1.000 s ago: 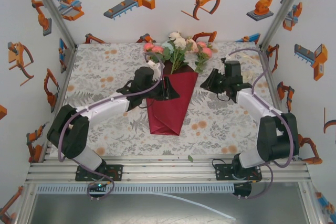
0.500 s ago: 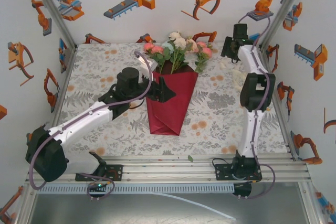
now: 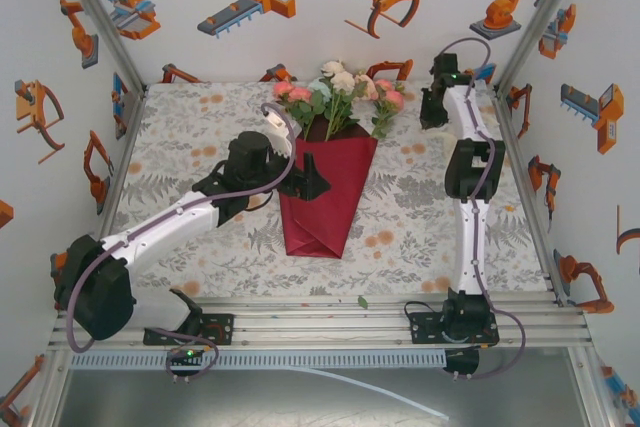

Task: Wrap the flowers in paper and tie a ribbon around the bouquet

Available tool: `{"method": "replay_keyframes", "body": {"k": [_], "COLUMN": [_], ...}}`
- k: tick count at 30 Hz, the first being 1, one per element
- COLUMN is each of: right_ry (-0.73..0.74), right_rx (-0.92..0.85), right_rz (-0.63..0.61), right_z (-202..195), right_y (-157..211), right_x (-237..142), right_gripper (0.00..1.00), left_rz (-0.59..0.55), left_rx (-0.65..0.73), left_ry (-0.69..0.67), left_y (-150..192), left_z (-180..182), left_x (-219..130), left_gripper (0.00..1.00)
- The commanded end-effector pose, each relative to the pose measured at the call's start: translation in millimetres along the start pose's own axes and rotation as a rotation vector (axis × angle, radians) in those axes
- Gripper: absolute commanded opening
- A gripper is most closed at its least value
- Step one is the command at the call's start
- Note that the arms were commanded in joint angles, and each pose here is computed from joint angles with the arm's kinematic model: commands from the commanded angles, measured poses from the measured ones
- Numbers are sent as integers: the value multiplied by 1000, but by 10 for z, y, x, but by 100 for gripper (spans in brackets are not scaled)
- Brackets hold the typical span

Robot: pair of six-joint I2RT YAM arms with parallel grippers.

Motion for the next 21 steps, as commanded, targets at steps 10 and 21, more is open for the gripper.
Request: {"method": "replay_keyframes", "body": {"k": [10, 21], "right_ry": [-390, -848], "right_rx": [-55, -262], "right_rz": [-414, -122], "right_z": [1115, 3543], "right_y": [-230, 1582], "right_x": [-2752, -2919], "right_gripper": [0, 10], "left_rz": [-122, -376], "left_rx": [-27, -223], "left_ry": [-74, -545], "left_y": [-280, -436], "left_z": [92, 676], "left_x": [-282, -1404], "left_gripper": [79, 80]}}
Point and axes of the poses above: each hand's point on the last joint's axis, 136 mm out from that joint toward the fingers, its own x axis out along the fingers, its own z axis along the line the jaws close on, y = z × x, the point moved 3 cm from there along -x, back along the fingers, and after that the axes turned 5 degrees about -x, right-handed, at the moved point
